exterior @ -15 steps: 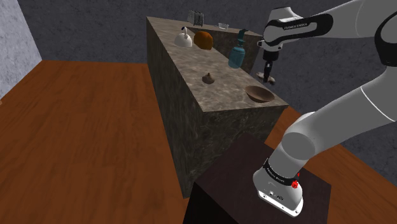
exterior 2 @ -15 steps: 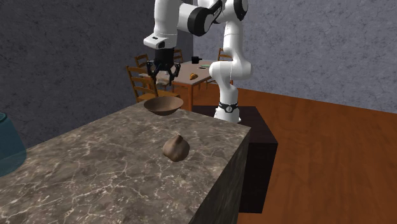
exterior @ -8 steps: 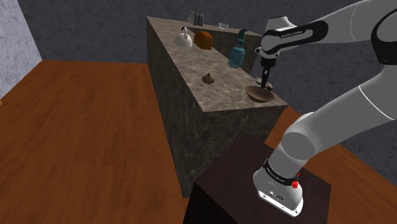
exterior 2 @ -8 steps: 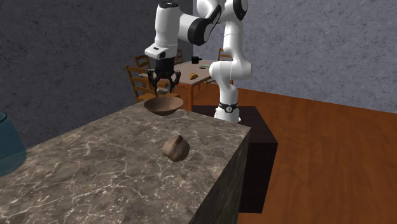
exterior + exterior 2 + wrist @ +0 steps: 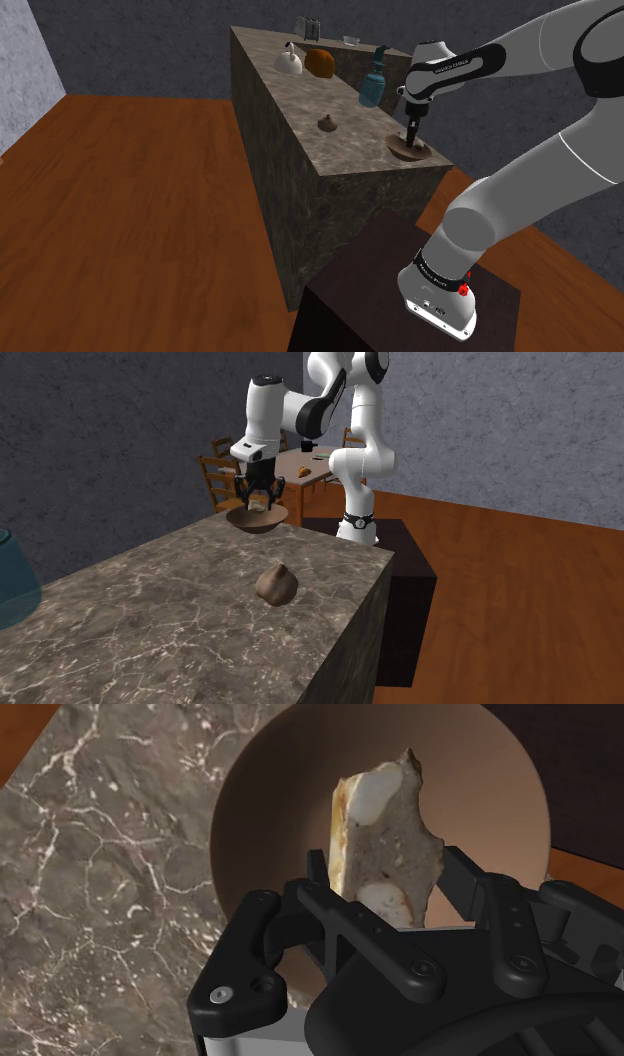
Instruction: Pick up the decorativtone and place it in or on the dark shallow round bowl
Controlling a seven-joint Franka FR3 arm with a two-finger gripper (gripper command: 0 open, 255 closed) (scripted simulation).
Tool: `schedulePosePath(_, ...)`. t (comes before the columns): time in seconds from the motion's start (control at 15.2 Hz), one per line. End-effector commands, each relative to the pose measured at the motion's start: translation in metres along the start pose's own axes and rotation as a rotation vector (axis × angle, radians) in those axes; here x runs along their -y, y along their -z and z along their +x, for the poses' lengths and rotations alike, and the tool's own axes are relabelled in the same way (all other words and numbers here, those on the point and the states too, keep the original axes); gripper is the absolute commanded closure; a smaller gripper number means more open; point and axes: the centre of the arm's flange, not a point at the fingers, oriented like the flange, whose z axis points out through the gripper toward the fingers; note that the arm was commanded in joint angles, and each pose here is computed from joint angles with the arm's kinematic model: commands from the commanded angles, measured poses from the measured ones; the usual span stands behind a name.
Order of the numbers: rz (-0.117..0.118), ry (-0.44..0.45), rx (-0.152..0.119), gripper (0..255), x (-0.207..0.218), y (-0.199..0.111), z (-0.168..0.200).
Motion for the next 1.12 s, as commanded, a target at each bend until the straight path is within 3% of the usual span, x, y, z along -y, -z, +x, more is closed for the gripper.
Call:
schedulePosePath(0.0,-0.001,0.000,0.000,255,0.000,-0.001,0.000)
schedulePosePath(0.33,-0.001,0.000,0.000,255,0.000,-0.001,0.000)
schedulePosePath(0.4,-0.001,0.000,0.000,0,0.000,-0.001,0.000)
schedulePosePath(0.73,-0.001,0.000,0.000,0,0.000,-0.001,0.000)
schedulePosePath(0.99,-0.001,0.000,0.000,0,0.000,0.049,0.000)
schedulePosePath(1.06,-0.001,0.000,0.000,0,0.000,0.049,0.000)
